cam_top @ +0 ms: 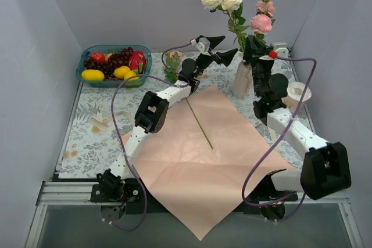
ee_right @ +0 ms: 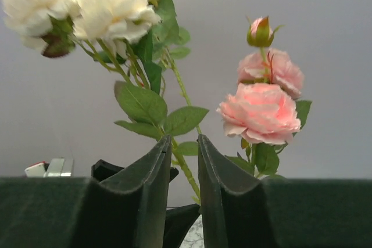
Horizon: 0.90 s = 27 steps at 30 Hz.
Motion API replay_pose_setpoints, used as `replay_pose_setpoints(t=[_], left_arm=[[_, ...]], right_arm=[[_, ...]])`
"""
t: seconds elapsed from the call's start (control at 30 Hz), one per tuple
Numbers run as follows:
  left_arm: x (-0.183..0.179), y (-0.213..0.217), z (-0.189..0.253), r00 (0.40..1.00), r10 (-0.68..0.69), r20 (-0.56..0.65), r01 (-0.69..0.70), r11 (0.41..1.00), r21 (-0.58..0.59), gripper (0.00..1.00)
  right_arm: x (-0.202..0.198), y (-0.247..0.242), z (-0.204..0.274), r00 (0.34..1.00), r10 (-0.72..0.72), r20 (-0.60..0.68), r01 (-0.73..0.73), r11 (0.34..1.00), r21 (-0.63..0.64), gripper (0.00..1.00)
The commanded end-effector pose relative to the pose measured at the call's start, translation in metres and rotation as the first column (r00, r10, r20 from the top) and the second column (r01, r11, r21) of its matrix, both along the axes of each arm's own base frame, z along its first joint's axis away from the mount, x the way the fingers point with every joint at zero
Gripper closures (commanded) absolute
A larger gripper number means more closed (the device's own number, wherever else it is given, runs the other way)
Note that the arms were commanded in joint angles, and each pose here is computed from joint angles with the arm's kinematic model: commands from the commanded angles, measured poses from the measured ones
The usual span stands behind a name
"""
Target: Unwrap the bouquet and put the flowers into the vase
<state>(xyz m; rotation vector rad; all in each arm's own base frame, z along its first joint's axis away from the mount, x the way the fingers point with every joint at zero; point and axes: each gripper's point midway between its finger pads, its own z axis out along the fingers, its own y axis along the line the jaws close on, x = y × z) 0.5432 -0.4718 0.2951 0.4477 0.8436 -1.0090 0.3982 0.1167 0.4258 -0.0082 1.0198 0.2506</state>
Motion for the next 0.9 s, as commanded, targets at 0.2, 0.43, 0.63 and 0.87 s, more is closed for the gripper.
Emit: replay_pose_setpoints(t=[0.2, 0.43, 0.63, 0.87], left_arm=[[0.012, 0.093, 0.043, 0.987, 0.159, 0.009, -0.159, 0.986, 0.055, 0.02], [0.012, 0.129, 0.016, 0.983, 0.175, -0.061, -0.164, 0.974, 0.156, 0.02], [0.000, 0.142, 0.009, 0.985, 0.154, -0.078, -0.133, 0.965, 0.227, 0.02], [-0.012, 0.145, 0.013, 0.989, 0.131, -0.068, -0.109, 0.959, 0.263, 0.02]], right_arm=[[0.054, -0.028, 0.053, 0.979, -0.093, 0.183, 0.038, 0.958, 0.284, 0.63], [0.081, -0.025, 0.053, 0.979, -0.106, 0.174, 0.046, 0.946, 0.320, 0.49], [0.085, 0.006, 0.016, 0.991, 0.062, 0.123, -0.070, 0.995, 0.066, 0.09], [0.057, 0.006, -0.043, 0.990, 0.124, 0.064, -0.123, 0.992, -0.015, 0.04]])
